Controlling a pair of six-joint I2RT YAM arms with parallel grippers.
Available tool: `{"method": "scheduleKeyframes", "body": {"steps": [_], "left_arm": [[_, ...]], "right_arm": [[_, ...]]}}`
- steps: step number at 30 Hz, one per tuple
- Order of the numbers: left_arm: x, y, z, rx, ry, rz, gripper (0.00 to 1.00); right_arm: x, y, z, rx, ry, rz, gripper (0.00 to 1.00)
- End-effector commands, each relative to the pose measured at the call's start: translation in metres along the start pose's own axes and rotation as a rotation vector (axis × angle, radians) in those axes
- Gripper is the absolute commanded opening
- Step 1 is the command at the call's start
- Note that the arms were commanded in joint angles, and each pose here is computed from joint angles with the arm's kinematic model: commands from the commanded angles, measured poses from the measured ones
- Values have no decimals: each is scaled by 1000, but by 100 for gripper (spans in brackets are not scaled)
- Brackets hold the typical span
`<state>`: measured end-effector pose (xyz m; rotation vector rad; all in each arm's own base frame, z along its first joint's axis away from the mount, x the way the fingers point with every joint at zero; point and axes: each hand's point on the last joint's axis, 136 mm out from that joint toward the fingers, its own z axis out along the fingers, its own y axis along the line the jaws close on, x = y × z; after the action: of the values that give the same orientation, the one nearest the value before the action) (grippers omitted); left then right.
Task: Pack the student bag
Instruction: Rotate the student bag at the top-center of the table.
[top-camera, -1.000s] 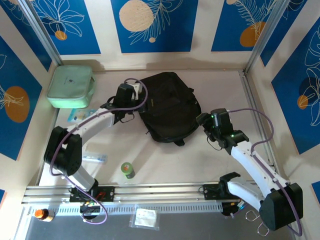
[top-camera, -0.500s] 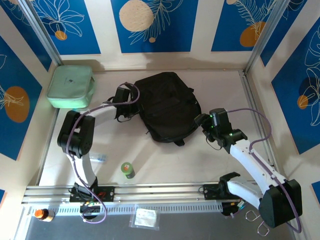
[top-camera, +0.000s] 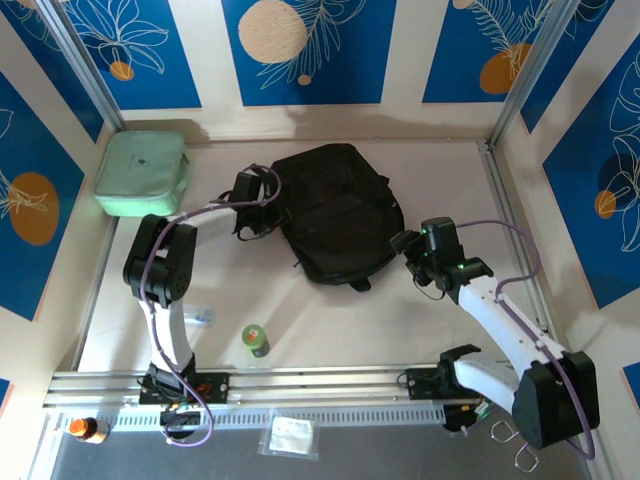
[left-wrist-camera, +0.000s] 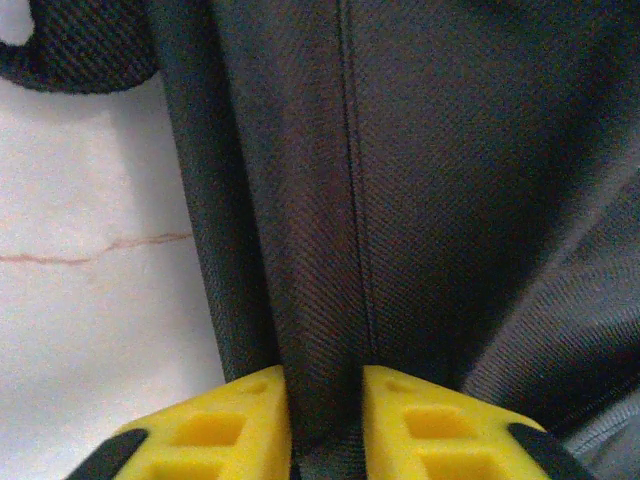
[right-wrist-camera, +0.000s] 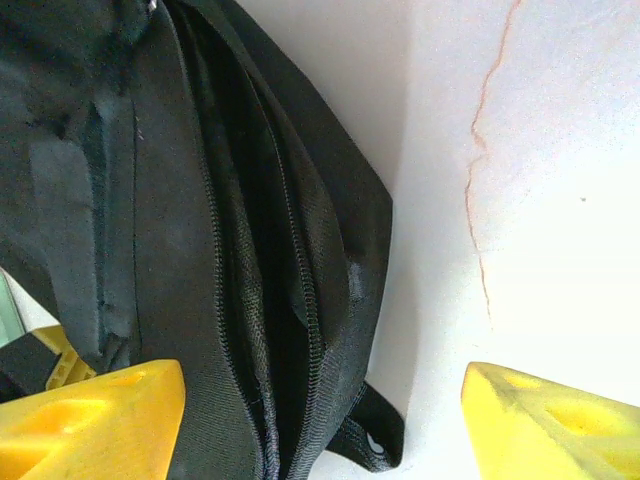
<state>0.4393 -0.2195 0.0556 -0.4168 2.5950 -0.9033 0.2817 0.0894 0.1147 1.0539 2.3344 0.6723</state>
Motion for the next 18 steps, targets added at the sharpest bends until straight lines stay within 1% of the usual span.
{"method": "scheduleKeyframes", "body": {"steps": [1, 6, 7, 10, 13, 17, 18], "left_arm": [[-5, -9, 2, 46, 14, 0, 16], [-8, -22, -7, 90, -5, 21, 1], [-9, -26, -9, 99, -7, 26, 0], [-11, -37, -20, 132, -13, 43, 0], [-11, -50, -32, 169, -20, 57, 0], [-10, -60, -49, 200, -39, 82, 0], [-8, -62, -51, 206, -37, 86, 0]], "right_arm": [[12, 8, 10, -40, 88, -34, 73], [23, 17, 26, -52, 183, -65, 70], [24, 17, 30, -46, 196, -68, 69], [25, 16, 40, -24, 219, -78, 59], [20, 12, 48, 0, 208, -91, 44], [-1, 8, 59, 27, 168, -68, 34], [-7, 8, 62, 26, 157, -66, 33]]}}
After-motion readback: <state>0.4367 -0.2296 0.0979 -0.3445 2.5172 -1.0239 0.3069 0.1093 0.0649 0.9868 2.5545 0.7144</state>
